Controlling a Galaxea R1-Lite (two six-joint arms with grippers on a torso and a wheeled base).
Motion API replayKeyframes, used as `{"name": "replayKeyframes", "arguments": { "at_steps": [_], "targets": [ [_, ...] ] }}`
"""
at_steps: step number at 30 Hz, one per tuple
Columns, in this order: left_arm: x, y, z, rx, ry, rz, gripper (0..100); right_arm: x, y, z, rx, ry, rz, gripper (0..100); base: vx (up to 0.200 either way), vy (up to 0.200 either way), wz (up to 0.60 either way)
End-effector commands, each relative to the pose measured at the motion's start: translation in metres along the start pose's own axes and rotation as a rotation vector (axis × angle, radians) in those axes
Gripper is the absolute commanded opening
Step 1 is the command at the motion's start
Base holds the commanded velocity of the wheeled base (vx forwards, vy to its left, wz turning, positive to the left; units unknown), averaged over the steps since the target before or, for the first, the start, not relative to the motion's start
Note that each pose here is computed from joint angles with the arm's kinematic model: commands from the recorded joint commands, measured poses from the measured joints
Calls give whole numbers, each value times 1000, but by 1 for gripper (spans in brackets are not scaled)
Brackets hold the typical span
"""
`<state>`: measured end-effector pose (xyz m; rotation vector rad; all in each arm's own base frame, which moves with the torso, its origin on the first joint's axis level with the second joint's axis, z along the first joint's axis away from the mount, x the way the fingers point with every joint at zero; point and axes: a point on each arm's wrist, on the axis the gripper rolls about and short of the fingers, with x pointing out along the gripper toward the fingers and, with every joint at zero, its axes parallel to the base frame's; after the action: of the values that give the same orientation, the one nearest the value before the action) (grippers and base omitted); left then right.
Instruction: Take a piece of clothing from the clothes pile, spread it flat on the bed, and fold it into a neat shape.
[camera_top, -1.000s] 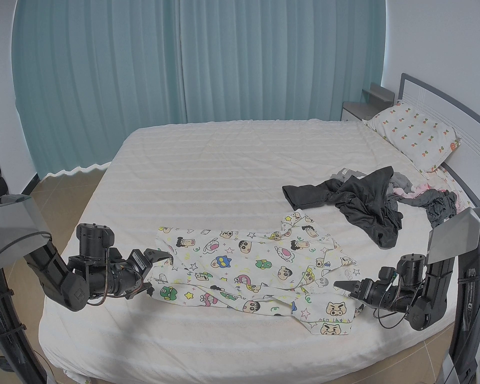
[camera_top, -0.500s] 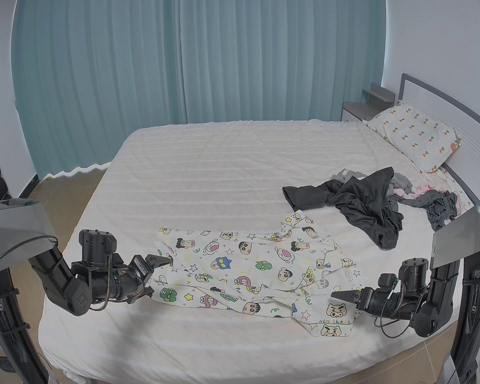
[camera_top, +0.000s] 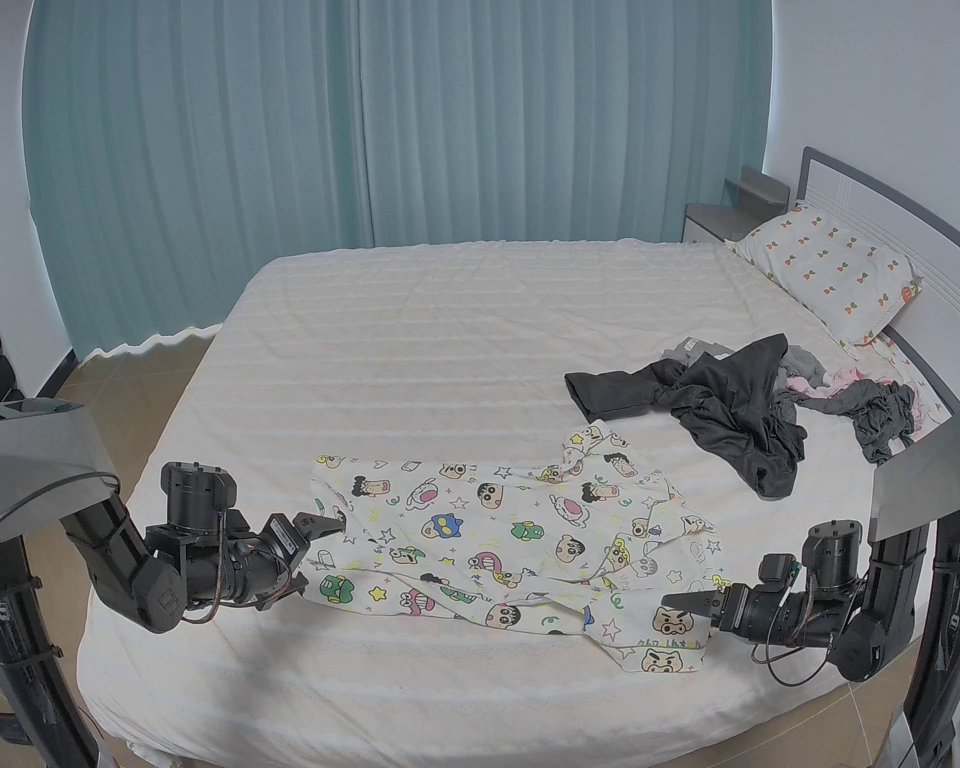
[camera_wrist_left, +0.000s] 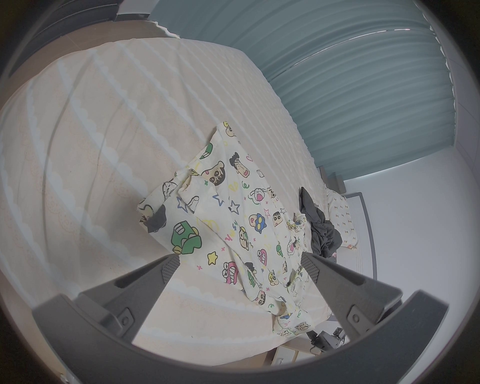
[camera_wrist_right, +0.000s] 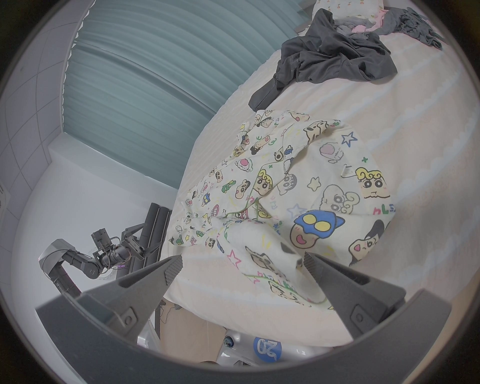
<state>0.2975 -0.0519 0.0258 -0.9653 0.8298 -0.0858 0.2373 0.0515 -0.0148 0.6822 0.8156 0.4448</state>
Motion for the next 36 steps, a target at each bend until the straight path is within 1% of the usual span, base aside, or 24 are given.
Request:
{"name": "replayKeyframes", "arguments": {
  "at_steps": [1, 10, 15, 16, 18, 22, 27, 30, 33, 36],
  "targets": [
    [2, 1, -2, 1, 7, 3, 100, 0, 0, 0, -4, -3, 5, 100, 0, 0, 0],
    [3, 1, -3, 3, 10, 7, 100, 12, 5, 1, -27, 17, 53, 100, 0, 0, 0],
    [4, 1, -3, 3, 10, 7, 100, 26, -4, 11, -22, -7, 57, 100, 0, 0, 0],
    [4, 1, -3, 3, 10, 7, 100, 28, -5, 12, -21, -6, 56, 0, 0, 0, 0],
    [4, 1, -4, 3, 12, 8, 100, 33, -9, 12, -15, -1, 50, 0, 0, 0, 0],
    [5, 2, -4, 1, 14, 12, 100, 36, -10, 14, -19, -10, 55, 0, 0, 0, 0],
    [5, 2, -4, 1, 14, 12, 100, 37, -13, 22, -21, -42, 54, 0, 0, 0, 0],
    [5, 2, -4, 1, 14, 12, 100, 36, -16, 27, -18, -66, 46, 0, 0, 0, 0],
    [5, 2, -3, 2, 13, 11, 100, 33, -23, 39, -15, -119, 39, 0, 0, 0, 0],
    [5, 2, -3, 2, 13, 11, 100, 34, -27, 46, -16, -141, 41, 0, 0, 0, 0]
  ]
}}
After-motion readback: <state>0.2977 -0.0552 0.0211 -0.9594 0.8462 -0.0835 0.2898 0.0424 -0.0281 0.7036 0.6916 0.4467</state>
